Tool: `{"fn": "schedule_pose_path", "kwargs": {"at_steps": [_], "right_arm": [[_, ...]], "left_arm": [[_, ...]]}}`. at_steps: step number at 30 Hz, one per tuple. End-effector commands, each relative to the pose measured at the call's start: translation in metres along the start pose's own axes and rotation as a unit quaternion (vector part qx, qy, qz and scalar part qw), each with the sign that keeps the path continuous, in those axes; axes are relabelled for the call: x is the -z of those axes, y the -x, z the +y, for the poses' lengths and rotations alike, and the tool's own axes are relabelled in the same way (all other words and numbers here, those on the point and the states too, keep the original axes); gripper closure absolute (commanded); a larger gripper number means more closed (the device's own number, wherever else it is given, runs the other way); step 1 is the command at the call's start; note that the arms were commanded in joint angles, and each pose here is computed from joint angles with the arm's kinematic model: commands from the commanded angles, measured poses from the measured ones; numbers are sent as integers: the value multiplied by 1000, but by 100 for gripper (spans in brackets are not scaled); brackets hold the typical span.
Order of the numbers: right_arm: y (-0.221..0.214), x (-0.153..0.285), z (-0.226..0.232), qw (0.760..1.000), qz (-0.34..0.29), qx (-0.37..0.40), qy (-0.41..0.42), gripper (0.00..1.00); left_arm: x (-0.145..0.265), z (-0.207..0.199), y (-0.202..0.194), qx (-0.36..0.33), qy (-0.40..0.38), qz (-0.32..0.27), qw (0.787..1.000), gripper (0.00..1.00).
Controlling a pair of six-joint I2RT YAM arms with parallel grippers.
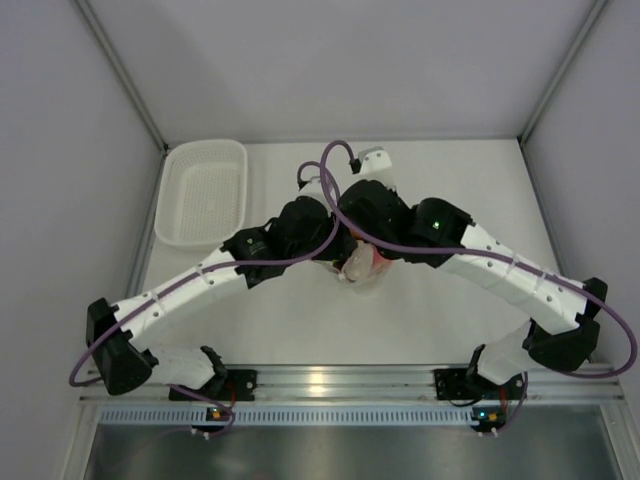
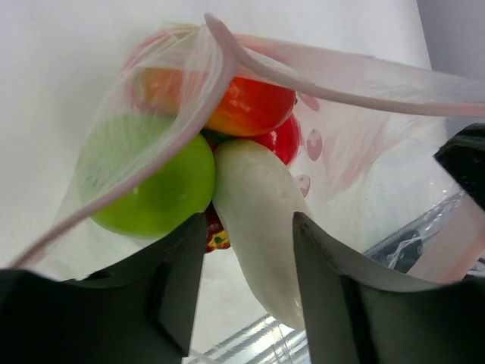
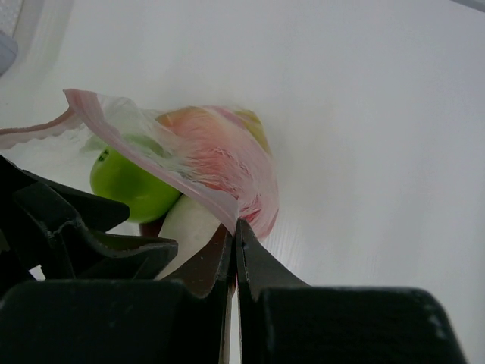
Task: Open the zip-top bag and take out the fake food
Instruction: Pick up the fake vegetable from the zipper food storage bag.
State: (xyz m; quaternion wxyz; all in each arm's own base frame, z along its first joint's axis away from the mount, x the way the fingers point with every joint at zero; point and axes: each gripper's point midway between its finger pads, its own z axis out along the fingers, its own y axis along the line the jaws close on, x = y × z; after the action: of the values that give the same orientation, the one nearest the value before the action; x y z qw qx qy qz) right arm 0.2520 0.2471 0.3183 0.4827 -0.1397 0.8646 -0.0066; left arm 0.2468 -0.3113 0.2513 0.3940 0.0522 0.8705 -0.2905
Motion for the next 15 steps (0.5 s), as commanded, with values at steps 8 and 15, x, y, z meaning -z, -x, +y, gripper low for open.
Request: {"fn": "schedule_pose_path", "kwargs": {"at_steps": [8,15], "right_arm": [[12,13,1,996,-62,-66,8,100],[11,10,7,995,-66,-68,12,100]], "left_arm": [[-26,-13,-50,29,-48,87,995,35],[-36,-15,-70,48,-63,117,990,30]]}}
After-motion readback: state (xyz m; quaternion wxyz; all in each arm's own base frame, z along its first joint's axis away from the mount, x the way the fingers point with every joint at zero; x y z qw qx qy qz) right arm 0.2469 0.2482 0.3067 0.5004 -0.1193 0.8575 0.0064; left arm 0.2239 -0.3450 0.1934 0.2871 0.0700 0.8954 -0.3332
